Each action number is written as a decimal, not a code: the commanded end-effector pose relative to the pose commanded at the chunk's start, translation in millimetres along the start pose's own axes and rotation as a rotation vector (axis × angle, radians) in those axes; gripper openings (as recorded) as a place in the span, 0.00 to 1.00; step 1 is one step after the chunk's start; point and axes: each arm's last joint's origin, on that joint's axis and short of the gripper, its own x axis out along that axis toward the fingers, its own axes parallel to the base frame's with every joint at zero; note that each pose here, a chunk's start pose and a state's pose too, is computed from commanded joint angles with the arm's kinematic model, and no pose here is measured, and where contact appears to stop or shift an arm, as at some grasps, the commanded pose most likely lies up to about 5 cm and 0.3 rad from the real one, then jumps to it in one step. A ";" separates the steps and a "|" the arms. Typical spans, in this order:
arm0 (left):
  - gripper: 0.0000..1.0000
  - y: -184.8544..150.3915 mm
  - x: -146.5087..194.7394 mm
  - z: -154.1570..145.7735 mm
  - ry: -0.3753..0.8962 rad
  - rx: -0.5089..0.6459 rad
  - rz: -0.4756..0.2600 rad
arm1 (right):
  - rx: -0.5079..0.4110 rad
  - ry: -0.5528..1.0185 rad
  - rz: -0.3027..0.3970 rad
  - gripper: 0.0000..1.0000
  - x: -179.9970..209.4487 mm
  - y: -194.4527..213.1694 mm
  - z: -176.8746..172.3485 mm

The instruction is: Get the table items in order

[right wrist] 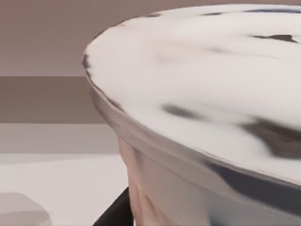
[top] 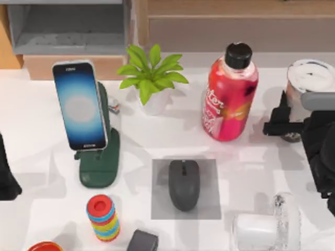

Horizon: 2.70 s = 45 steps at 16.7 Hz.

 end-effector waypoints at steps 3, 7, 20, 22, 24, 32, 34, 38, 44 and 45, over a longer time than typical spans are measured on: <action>1.00 0.0 0.0 0.0 0.000 0.000 0.000 | 0.000 0.000 0.000 0.17 0.0 0.0 0.0; 1.00 0.0 0.0 0.0 0.000 0.000 0.000 | 0.000 0.000 0.000 0.00 0.0 0.0 0.0; 1.00 0.0 0.0 0.0 0.000 0.000 0.000 | 0.002 -0.001 0.000 0.00 -1.0 -0.1 7.4; 1.00 0.0 0.0 0.0 0.000 0.000 0.000 | 0.002 -0.001 0.000 0.00 -1.3 -0.1 10.0; 1.00 0.0 0.0 0.0 0.000 0.000 0.000 | 0.001 -0.001 0.000 0.00 -1.3 0.0 10.2; 1.00 0.0 0.0 0.0 0.000 0.000 0.000 | 0.084 -0.217 -0.062 0.00 36.1 -22.3 69.7; 1.00 0.0 0.0 0.0 0.000 0.000 0.000 | 0.095 -0.286 -0.060 0.00 52.6 -32.6 98.1; 1.00 0.0 0.0 0.0 0.000 0.000 0.000 | 0.073 -0.326 -0.030 0.00 86.2 -57.3 143.3; 1.00 0.0 0.0 0.0 0.000 0.000 0.000 | 0.020 -0.194 0.006 0.00 134.3 -111.0 176.0; 1.00 0.0 0.0 0.0 0.000 0.000 0.000 | 0.015 -0.170 0.007 0.00 140.3 -121.8 180.5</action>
